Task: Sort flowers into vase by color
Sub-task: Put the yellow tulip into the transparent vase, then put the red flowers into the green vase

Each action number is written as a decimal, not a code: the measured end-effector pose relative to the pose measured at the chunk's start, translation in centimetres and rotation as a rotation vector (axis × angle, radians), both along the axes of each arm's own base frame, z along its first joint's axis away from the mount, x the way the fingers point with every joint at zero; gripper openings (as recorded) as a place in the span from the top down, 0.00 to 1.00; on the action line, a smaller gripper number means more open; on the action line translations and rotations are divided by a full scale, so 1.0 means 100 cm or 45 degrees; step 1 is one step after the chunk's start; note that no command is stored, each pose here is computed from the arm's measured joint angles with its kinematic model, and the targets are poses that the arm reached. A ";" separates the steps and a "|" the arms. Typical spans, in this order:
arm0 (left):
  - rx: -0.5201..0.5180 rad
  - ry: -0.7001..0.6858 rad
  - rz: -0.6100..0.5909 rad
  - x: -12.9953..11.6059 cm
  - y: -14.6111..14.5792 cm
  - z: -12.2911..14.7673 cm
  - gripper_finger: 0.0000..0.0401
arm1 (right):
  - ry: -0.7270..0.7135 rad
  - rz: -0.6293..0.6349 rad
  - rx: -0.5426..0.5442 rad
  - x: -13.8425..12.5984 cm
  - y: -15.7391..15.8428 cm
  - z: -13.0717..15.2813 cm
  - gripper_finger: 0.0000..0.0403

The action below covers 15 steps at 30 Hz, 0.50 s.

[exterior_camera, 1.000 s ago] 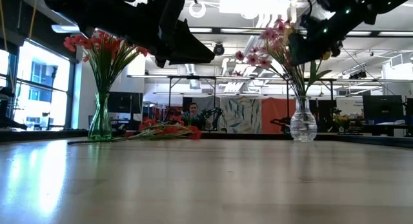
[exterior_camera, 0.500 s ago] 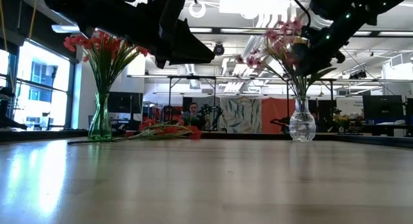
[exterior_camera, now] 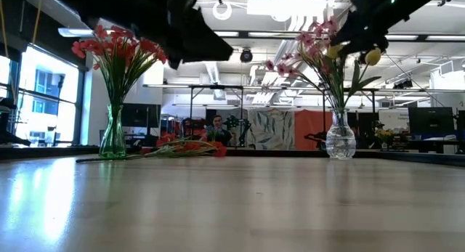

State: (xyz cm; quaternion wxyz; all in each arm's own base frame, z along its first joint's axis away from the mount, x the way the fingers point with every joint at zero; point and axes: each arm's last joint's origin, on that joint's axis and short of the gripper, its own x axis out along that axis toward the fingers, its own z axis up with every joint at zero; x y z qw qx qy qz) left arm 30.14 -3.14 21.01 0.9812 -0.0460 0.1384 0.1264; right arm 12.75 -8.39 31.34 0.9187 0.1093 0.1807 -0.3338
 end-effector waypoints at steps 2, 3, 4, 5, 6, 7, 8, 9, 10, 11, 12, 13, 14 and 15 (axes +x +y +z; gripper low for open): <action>-0.003 0.037 -0.002 -0.008 0.000 0.006 0.79 | -0.023 0.064 -0.012 0.001 0.008 0.003 0.35; 0.002 0.061 0.000 -0.012 -0.001 0.009 0.79 | -0.032 0.097 -0.017 0.002 0.011 0.003 0.35; 0.012 0.093 0.008 -0.017 -0.001 0.012 0.79 | -0.049 0.132 -0.027 0.005 0.015 0.003 0.35; 0.026 0.132 0.023 -0.023 -0.002 0.013 0.79 | -0.067 0.169 -0.035 0.009 0.018 0.002 0.35; 0.033 0.173 0.049 -0.028 -0.003 0.014 0.79 | -0.080 0.207 -0.041 0.013 0.021 -0.001 0.35; 0.033 0.222 0.083 -0.034 -0.003 0.014 0.79 | -0.091 0.245 -0.045 0.017 0.024 -0.005 0.35; 0.018 0.277 0.121 -0.040 -0.003 0.013 0.79 | -0.104 0.284 -0.046 0.023 0.027 -0.010 0.35; -0.013 0.325 0.168 -0.045 -0.002 0.011 0.79 | -0.120 0.320 -0.041 0.028 0.031 -0.017 0.35; -0.050 0.376 0.218 -0.050 0.000 0.008 0.79 | -0.135 0.352 -0.029 0.034 0.035 -0.025 0.35; -0.085 0.436 0.276 -0.055 0.002 0.003 0.79 | -0.151 0.387 -0.028 0.040 0.038 -0.035 0.35; -0.126 0.497 0.339 -0.060 0.005 -0.001 0.79 | -0.176 0.418 -0.027 0.045 0.042 -0.044 0.35; -0.161 0.556 0.400 -0.064 0.008 -0.006 0.79 | -0.198 0.447 -0.021 0.050 0.045 -0.055 0.35; -0.190 0.616 0.466 -0.068 0.011 -0.012 0.79 | -0.226 0.473 -0.020 0.055 0.049 -0.066 0.35; -0.217 0.669 0.533 -0.071 0.014 -0.017 0.79 | -0.252 0.494 -0.016 0.059 0.052 -0.076 0.35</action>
